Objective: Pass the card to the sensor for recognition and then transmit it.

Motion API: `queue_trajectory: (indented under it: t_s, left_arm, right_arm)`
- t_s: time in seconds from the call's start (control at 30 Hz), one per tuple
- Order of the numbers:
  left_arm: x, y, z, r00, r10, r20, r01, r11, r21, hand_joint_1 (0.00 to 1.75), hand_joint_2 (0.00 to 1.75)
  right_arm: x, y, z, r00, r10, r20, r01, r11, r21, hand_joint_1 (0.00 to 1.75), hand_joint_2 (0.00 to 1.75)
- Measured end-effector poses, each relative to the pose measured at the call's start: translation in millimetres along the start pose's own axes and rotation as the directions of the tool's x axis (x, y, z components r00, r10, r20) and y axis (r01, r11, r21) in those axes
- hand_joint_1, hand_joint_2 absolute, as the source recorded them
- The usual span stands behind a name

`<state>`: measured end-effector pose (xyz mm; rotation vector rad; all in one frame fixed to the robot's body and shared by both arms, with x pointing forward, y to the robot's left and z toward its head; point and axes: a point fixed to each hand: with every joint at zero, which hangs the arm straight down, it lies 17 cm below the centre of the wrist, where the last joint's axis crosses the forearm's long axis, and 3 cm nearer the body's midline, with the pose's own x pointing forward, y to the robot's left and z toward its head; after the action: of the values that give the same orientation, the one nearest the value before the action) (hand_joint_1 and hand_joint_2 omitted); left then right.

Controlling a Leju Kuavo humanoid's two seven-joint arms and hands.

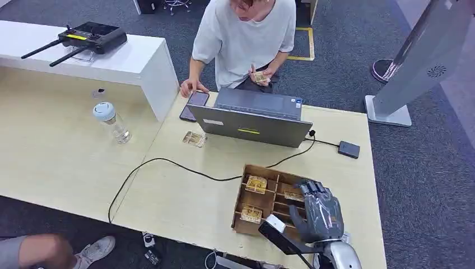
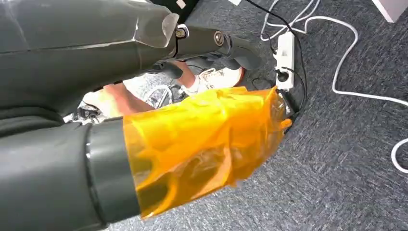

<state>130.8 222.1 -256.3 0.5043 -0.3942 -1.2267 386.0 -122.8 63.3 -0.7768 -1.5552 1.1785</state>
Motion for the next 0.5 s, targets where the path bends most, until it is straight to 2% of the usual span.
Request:
queue_trajectory:
  t_s: [0.5]
  left_arm:
    - [0.0,0.1,0.0,1.0,-0.002,0.0,0.002,1.0,0.0,0.0,0.0]
  right_arm:
    - [-4.7,2.9,0.7,1.0,0.003,-0.012,-0.002,1.0,0.009,0.68,1.75]
